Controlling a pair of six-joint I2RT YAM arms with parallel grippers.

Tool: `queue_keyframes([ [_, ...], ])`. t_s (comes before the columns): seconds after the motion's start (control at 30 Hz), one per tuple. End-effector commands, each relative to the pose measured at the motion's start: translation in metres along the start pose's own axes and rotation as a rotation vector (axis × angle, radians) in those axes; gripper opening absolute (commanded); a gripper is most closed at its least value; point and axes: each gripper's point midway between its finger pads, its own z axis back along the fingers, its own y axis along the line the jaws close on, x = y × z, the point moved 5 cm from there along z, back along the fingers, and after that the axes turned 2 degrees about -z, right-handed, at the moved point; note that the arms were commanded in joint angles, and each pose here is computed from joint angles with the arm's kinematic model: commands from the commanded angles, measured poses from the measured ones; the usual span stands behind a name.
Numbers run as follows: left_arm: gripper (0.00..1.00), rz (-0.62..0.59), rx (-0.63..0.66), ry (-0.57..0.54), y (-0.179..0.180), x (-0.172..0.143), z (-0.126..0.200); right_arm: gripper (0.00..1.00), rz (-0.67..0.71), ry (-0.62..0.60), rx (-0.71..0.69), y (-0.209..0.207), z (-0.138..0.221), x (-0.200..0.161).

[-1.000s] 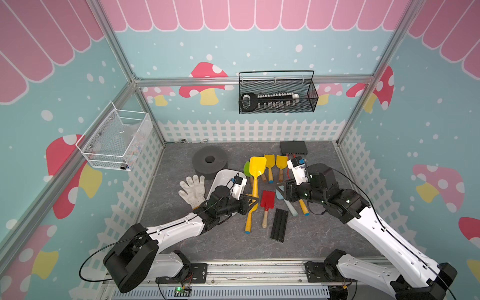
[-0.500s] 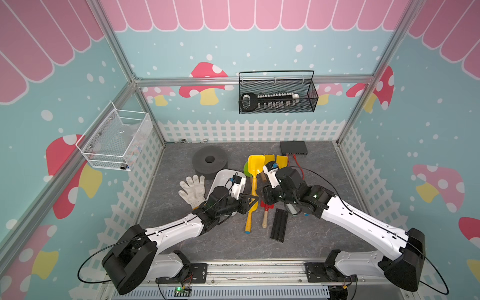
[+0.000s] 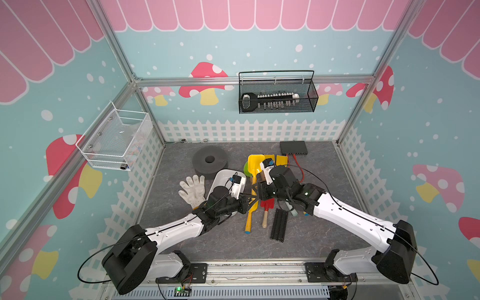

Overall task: Take the shovel out of the storage box
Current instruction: Place the shovel at the center of the board.

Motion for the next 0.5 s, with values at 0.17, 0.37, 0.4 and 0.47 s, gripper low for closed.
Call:
queue_keyframes([
  [0.17, 0.0, -0.012, -0.033, -0.036, -0.008, 0.005, 0.003, 0.4, -0.005, -0.011, 0.005, 0.008, -0.013, 0.009],
  [0.37, 0.0, -0.01, -0.038, -0.036, -0.009, 0.006, 0.004, 0.31, 0.0, 0.0, -0.008, 0.006, -0.02, 0.007],
  [0.4, 0.0, -0.01, -0.038, -0.034, -0.008, 0.005, 0.004, 0.31, 0.0, 0.001, -0.01, 0.006, -0.02, 0.007],
  [0.47, 0.0, -0.01, -0.04, -0.037, -0.009, 0.006, 0.004, 0.3, 0.001, 0.007, -0.014, 0.005, -0.022, 0.005],
])
